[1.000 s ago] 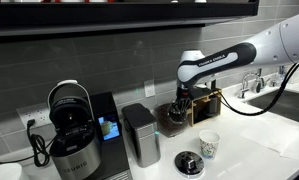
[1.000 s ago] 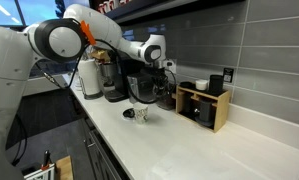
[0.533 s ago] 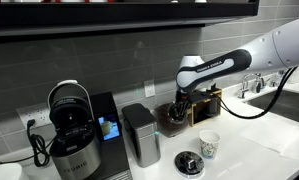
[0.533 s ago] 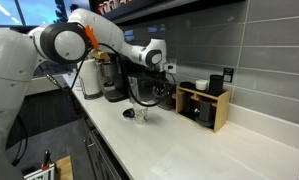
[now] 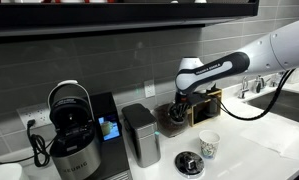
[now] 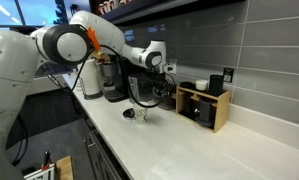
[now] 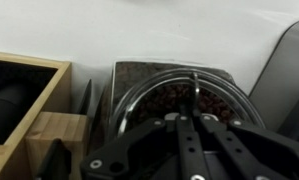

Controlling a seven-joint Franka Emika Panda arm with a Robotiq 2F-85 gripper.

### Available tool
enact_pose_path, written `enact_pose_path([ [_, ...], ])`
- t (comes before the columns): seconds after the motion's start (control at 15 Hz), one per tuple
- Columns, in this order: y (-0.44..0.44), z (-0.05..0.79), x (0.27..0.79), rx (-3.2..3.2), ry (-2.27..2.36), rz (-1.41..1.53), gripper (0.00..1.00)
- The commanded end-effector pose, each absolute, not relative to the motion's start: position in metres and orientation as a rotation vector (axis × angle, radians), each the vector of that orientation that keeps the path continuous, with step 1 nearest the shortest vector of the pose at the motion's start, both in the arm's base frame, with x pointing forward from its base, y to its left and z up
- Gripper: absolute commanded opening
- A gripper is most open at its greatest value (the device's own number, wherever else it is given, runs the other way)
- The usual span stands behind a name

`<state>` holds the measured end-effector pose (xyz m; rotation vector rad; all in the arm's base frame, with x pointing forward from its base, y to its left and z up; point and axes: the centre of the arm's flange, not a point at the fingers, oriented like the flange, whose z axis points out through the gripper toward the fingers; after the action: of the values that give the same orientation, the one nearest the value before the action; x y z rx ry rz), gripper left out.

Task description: Pick up the spoon and use to it to move a spoon of coffee from the coffee jar and put it in the styrofoam cup

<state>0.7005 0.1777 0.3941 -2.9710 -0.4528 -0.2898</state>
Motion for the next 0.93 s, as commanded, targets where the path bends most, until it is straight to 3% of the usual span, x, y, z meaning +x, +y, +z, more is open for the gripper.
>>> enact_pose_path([
  [0.0,0.176,0.406,0.702,-3.021,-0.461,-0.351,0.01],
  [0.33,0.181,0.437,0.697,-3.134,-0.539,-0.447,0.01],
  [0.87,0.197,0.411,0.696,-3.317,-0.639,-0.409,0.01],
])
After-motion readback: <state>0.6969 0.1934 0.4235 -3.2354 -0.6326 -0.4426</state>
